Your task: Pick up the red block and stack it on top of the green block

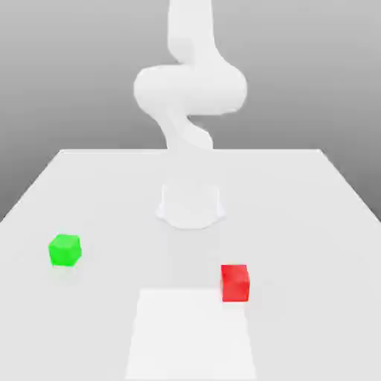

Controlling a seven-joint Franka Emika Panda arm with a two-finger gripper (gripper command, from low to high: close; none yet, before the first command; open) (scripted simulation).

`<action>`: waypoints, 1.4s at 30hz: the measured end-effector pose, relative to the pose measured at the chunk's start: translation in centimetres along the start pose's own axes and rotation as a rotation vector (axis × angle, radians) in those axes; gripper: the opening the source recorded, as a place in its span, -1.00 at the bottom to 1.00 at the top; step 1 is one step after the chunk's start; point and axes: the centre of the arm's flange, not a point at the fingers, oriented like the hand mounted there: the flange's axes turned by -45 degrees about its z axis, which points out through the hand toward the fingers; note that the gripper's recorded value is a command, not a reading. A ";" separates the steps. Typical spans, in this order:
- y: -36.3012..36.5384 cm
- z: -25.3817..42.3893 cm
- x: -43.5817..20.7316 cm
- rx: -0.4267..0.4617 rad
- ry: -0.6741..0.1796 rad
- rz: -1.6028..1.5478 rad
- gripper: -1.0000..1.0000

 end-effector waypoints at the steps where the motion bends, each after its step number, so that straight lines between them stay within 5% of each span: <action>1: -0.2 2.6 -0.9 0.009 -0.038 0.005 0.00; 9: -3.4 19.3 -12.3 0.040 -0.341 0.015 0.00; 18: -6.2 30.8 -33.4 -0.019 -0.694 -0.035 0.00; 25: -6.2 34.7 -38.4 -0.023 -0.722 -0.039 0.00; 26: -6.1 35.0 -38.8 -0.025 -0.723 -0.039 -1.00; 42: -6.4 30.9 -35.0 -0.024 -0.722 -0.040 -1.00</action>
